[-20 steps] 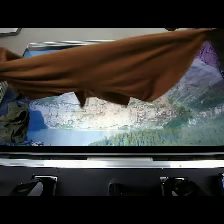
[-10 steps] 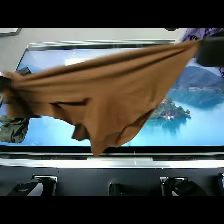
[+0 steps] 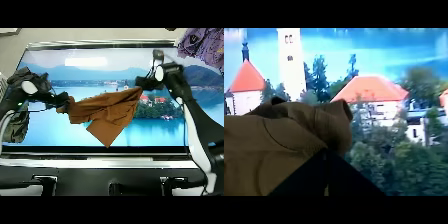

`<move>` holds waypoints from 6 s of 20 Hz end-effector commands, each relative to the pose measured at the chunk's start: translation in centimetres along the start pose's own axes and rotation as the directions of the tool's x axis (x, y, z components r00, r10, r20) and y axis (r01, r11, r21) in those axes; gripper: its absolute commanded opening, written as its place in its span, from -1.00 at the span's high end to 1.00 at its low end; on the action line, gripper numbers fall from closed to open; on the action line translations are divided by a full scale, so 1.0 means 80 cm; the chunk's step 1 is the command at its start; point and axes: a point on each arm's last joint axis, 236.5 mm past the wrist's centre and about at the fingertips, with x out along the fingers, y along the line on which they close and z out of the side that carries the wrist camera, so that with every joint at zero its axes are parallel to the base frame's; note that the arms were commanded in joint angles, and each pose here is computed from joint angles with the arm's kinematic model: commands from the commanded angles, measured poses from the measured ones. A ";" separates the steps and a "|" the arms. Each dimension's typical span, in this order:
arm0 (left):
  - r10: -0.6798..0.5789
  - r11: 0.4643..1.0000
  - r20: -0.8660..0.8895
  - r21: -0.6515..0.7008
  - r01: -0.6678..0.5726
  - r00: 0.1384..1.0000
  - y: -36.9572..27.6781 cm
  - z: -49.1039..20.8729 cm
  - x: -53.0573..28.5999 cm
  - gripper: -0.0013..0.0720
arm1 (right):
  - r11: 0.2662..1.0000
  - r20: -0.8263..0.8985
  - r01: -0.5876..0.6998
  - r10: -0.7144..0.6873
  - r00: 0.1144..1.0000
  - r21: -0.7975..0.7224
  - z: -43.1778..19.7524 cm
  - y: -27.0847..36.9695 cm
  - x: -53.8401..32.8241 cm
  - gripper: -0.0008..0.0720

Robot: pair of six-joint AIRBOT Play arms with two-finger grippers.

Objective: Fold the clothes and pants, and hang the long-sleeved shirts on hangers.

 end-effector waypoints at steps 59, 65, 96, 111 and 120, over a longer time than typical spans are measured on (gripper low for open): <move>-0.240 0.879 0.189 -0.374 0.296 0.952 0.095 -0.007 0.061 0.18 | 0.868 -0.171 -0.444 0.482 0.859 0.221 -0.227 0.046 -0.056 0.91; -0.243 0.885 0.184 -0.359 0.296 0.952 0.095 0.007 0.072 0.92 | 0.862 -0.136 -0.462 0.493 0.859 0.207 -0.218 0.050 -0.074 0.91; -0.066 0.997 0.907 0.080 -0.018 0.415 -0.019 -0.007 -0.622 0.93 | 0.973 0.777 -0.111 0.227 0.587 -0.200 0.040 0.013 -0.644 0.90; 0.018 1.000 0.341 0.018 -0.026 0.940 0.072 0.197 -0.032 0.92 | 1.000 0.080 0.017 -0.016 0.997 -0.011 0.083 -0.017 0.034 0.85; -0.010 1.000 0.357 0.004 0.009 0.934 0.095 0.192 -0.170 -0.76 | 0.953 -0.187 -0.080 0.025 0.982 -0.292 0.010 -0.030 -0.059 -0.49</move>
